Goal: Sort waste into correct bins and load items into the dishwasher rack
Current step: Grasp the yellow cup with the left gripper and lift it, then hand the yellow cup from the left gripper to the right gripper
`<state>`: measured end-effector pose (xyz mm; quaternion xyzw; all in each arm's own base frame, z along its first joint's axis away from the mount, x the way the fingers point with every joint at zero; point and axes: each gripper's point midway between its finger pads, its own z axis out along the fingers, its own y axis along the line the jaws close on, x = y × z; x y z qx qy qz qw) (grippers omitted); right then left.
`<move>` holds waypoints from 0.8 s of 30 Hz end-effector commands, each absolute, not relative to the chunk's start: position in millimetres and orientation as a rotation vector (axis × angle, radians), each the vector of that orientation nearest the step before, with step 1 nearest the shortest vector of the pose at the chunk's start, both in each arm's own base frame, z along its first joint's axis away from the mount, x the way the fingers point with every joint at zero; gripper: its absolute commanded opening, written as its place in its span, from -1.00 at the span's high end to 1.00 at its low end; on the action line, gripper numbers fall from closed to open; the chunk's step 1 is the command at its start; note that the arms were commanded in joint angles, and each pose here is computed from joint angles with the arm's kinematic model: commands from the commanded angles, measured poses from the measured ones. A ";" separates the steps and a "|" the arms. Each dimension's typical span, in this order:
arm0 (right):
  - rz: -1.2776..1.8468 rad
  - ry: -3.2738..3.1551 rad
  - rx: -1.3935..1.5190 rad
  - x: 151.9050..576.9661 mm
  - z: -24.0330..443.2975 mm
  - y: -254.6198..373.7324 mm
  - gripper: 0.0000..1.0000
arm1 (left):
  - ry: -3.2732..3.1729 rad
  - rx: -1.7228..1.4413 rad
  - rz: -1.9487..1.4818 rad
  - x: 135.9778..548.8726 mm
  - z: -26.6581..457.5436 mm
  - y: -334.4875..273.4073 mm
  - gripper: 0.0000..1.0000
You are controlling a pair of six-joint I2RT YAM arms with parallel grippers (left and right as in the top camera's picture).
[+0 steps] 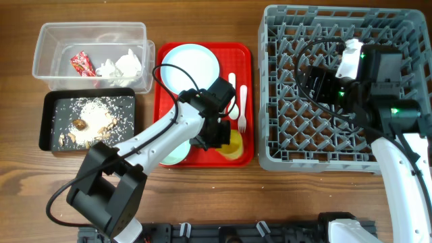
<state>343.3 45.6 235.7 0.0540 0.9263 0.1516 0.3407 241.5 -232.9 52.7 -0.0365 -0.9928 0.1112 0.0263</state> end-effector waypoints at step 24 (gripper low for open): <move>1.252 1.942 -0.616 314.7 323.2 180.9 -0.99 | -2.402 -0.199 2.100 317.0 266.8 -220.7 0.92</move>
